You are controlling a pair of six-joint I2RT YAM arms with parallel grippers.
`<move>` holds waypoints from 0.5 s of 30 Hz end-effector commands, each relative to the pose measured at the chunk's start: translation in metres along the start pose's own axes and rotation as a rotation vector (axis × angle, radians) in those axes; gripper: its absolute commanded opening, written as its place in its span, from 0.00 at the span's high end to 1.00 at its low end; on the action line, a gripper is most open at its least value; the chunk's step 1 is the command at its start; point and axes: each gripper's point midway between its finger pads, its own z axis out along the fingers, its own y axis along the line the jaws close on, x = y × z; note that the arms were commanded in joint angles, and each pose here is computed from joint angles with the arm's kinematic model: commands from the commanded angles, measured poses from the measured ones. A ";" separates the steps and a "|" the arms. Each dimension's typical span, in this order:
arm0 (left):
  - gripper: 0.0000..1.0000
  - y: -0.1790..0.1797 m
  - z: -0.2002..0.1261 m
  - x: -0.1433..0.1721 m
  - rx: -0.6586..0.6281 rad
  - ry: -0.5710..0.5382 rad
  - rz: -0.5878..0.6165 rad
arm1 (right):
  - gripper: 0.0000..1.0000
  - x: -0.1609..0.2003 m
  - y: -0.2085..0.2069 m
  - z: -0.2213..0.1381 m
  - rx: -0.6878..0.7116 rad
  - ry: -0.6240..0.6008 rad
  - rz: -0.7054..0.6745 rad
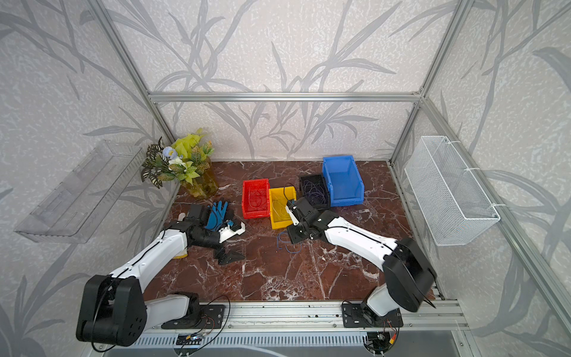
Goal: Untangle and sort cables by color
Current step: Pick up the cable at the center of the board, then place the cable in the bin.
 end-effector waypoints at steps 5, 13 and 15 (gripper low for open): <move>0.00 -0.008 -0.001 -0.017 0.046 -0.012 0.079 | 1.00 -0.096 -0.078 -0.101 0.289 -0.346 0.129; 0.00 -0.006 0.001 -0.023 0.043 -0.030 0.078 | 1.00 -0.153 -0.187 -0.155 0.514 -0.499 0.302; 0.00 -0.006 0.003 -0.018 0.038 -0.024 0.070 | 1.00 -0.157 -0.214 -0.146 0.546 -0.497 0.334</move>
